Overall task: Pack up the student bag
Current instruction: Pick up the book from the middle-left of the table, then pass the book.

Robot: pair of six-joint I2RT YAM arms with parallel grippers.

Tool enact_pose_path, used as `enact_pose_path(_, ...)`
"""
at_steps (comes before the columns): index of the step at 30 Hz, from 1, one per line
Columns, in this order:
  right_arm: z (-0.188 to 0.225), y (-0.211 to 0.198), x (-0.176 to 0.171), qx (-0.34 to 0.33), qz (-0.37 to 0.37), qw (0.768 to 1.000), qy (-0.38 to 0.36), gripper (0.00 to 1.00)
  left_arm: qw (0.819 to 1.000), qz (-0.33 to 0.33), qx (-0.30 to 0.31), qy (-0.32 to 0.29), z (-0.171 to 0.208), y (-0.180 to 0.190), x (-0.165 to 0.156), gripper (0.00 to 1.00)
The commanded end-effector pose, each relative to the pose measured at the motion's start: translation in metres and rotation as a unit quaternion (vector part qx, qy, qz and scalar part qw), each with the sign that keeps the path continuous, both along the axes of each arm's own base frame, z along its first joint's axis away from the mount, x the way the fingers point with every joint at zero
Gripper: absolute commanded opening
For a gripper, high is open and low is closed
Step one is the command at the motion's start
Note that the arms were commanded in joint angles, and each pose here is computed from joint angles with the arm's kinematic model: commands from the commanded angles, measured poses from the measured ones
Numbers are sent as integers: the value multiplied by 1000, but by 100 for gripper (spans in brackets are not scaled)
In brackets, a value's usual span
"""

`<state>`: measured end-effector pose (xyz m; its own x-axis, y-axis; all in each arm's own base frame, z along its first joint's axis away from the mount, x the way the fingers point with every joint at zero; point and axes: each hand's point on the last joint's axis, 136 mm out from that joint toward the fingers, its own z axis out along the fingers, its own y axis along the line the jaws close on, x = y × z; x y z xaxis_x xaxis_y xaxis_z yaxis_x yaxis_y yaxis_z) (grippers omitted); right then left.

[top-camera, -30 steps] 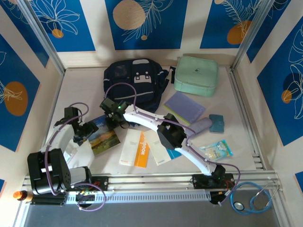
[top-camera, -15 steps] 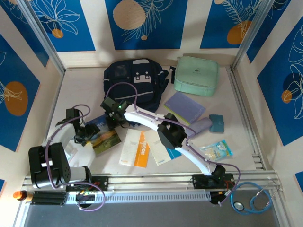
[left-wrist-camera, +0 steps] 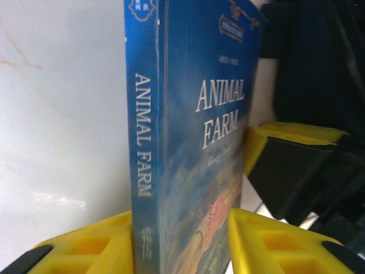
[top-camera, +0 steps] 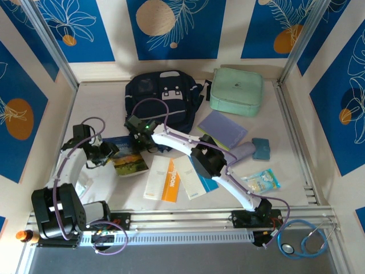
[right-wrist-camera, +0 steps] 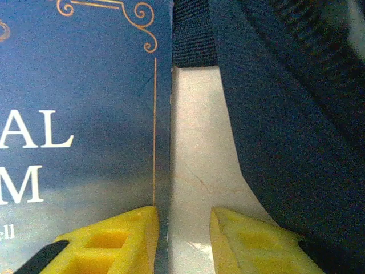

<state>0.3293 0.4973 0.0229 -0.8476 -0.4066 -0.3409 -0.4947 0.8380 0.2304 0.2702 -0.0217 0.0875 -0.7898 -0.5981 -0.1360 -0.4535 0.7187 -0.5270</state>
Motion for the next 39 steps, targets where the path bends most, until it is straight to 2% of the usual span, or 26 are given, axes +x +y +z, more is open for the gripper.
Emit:
enact_pose_path(1, -44, -25, -15, -53, -7, 997, 50, 32, 999, -14, -43, -21, 5, -13, 9, 40)
enact_pose_path(6, -45, -24, -16, -50, -8, 997, 55, 32, 999, -16, -40, -10, -2, -11, 11, 36)
enact_pose_path(9, -36, -21, -14, -39, -8, 998, 54, 32, 999, -13, -31, -2, -4, -8, 12, 29)
enact_pose_path(12, -13, -16, -9, -19, -8, 999, 47, 33, 1000, -5, -12, 4, -2, -1, 14, 15)
enact_pose_path(15, 29, -9, -7, 20, 1, 999, 33, 35, 1000, 8, 25, 3, 6, 11, 15, 0)
enact_pose_path(21, 129, -8, -5, 112, 1, 993, -19, 47, 997, -1, 73, -6, 36, 25, 21, 0)
enact_pose_path(24, 155, -23, -3, 125, -19, 991, -37, 53, 996, 2, 76, -35, 63, 25, 30, 0)
enact_pose_path(27, 175, -43, -1, 141, -46, 988, -47, 60, 994, 1, 59, -90, 102, 15, 46, 0)
enact_pose_path(33, 200, -101, 13, 211, -130, 968, -30, 69, 973, -14, -44, -228, 179, -36, 91, 0)
enact_pose_path(36, 206, -124, 16, 306, -156, 939, 29, 70, 959, -10, -91, -270, 201, -59, 114, 0)
enact_pose_path(39, 223, -144, 23, 407, -173, 894, 73, 74, 942, 7, -116, -315, 220, -77, 136, 0)
